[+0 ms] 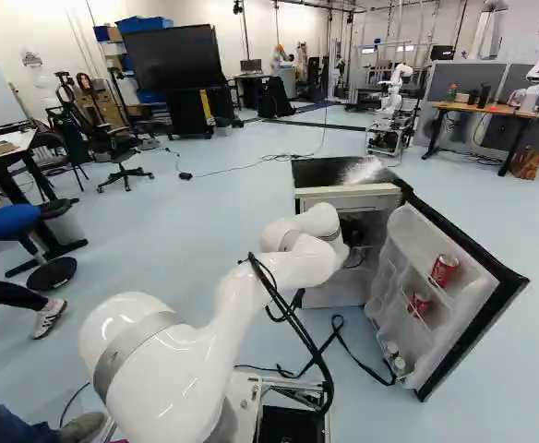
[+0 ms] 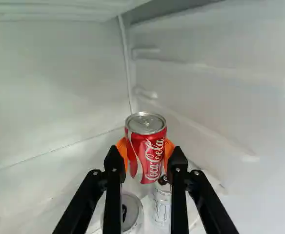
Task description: Grab a drink from the fridge
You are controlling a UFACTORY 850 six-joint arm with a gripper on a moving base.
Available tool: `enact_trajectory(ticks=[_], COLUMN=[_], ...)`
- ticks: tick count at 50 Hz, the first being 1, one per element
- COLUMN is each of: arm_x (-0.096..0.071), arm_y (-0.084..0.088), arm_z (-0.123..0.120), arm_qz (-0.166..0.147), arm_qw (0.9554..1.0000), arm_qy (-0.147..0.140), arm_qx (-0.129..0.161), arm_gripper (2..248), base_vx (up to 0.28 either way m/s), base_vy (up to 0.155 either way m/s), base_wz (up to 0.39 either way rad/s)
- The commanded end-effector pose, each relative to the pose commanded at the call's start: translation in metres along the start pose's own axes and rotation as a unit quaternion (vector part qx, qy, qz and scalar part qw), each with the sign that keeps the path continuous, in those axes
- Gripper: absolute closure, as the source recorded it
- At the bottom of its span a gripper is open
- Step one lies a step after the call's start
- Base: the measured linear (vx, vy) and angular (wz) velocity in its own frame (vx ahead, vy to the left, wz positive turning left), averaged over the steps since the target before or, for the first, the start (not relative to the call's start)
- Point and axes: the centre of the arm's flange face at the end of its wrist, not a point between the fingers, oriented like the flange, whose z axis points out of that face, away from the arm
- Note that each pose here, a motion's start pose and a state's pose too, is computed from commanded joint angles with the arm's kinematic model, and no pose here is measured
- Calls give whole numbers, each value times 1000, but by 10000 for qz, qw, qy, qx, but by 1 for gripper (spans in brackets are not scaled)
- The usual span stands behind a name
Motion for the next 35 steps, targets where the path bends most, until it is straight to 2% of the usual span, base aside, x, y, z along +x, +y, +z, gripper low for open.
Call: enact_trajectory(ticks=[22, 35], arm_x=[0, 0], arm_y=[0, 0], arm_z=[0, 0], arm_qz=[0, 0], arm_qw=[10000, 10000], arm_qy=[0, 0], arm_qx=[0, 0], arm_gripper=[157, 157], base_vx=[-67, 3], base_vy=[-3, 0], base_wz=[0, -1])
